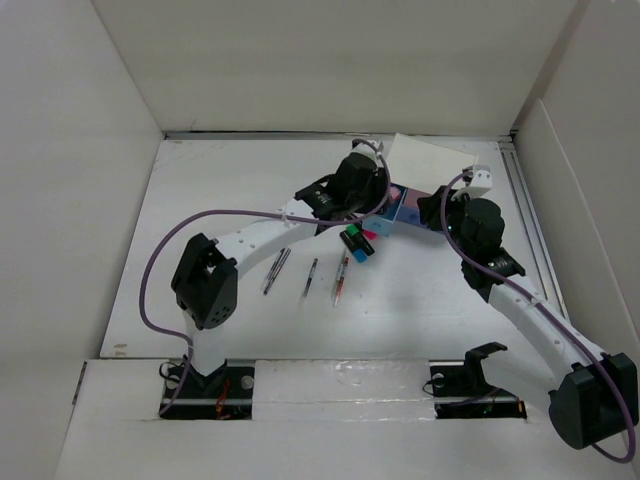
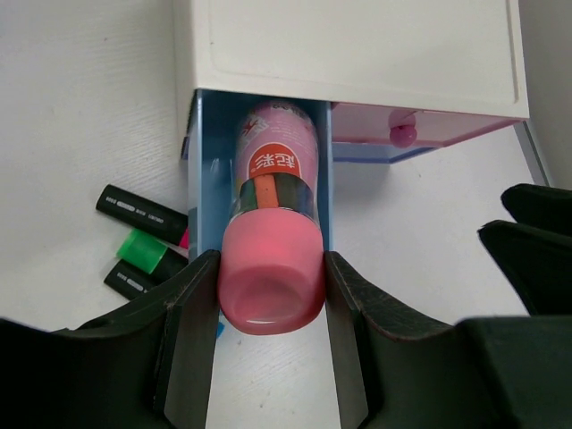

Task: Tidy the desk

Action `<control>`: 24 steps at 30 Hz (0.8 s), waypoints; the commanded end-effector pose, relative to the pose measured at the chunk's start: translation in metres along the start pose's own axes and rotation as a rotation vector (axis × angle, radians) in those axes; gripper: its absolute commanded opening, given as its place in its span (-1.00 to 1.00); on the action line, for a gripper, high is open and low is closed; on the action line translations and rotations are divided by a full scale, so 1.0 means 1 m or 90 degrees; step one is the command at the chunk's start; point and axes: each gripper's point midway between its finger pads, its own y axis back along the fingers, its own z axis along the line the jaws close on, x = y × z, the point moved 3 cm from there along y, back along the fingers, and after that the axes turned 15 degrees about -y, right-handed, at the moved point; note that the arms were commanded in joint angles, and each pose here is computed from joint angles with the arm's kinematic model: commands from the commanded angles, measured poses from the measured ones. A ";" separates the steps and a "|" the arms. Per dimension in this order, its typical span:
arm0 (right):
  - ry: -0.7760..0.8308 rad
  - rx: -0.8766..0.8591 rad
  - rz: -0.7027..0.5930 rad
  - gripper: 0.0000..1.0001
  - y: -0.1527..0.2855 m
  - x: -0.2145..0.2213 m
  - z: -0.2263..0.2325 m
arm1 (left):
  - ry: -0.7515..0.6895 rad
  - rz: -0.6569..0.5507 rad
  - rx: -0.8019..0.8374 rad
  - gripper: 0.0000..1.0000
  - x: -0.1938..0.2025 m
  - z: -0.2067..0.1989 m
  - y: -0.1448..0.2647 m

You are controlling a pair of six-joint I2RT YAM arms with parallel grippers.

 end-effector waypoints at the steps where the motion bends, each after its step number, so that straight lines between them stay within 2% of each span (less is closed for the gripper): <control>1: 0.000 -0.020 -0.032 -0.18 -0.002 -0.017 0.010 | -0.024 -0.077 -0.018 -1.00 -0.039 -0.020 0.009; 15: -0.002 -0.019 -0.029 -0.18 -0.003 -0.015 0.009 | -0.022 -0.091 -0.076 -1.00 -0.036 -0.012 -0.012; 21: -0.002 -0.018 -0.025 -0.18 -0.005 -0.013 0.008 | -0.065 -0.091 -0.149 -1.00 -0.034 -0.018 -0.017; 24: -0.001 -0.016 -0.023 -0.18 -0.006 -0.012 0.008 | -0.057 -0.090 -0.174 -1.00 -0.033 -0.013 -0.020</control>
